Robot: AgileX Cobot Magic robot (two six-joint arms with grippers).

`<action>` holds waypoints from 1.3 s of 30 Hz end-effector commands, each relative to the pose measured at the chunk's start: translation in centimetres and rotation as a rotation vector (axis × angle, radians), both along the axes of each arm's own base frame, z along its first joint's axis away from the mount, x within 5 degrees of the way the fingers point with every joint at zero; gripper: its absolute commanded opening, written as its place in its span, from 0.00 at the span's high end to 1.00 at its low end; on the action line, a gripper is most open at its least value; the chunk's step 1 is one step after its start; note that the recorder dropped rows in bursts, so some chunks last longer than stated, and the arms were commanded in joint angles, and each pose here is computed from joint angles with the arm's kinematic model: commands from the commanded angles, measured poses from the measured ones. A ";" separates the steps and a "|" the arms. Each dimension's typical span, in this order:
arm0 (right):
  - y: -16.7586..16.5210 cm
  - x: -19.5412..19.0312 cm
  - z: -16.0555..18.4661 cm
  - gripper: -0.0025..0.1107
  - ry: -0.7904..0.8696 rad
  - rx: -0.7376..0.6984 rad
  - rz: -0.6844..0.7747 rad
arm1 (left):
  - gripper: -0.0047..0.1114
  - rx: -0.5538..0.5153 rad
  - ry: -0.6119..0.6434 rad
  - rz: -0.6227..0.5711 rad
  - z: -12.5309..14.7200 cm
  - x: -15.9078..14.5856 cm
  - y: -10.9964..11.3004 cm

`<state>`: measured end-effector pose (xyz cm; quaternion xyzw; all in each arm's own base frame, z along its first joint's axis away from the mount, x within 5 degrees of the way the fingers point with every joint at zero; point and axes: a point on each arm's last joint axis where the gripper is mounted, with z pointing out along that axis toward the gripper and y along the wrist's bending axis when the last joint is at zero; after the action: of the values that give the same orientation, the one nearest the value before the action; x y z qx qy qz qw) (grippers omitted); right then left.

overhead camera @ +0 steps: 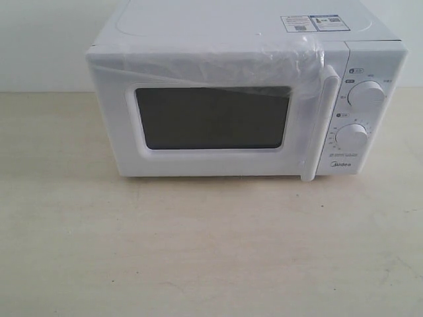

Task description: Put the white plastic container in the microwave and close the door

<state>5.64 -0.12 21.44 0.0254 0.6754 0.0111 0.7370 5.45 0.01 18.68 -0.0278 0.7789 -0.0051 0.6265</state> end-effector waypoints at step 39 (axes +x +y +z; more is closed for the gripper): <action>0.0 -0.3 -3.2 0.98 0.343 -0.070 0.002 | 0.92 0.000 0.001 0.001 -0.1 0.0 0.0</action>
<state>5.37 -0.12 18.17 0.0008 0.7938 -0.0131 0.6081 5.45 0.01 18.68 -0.0278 0.7789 -0.0051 0.6265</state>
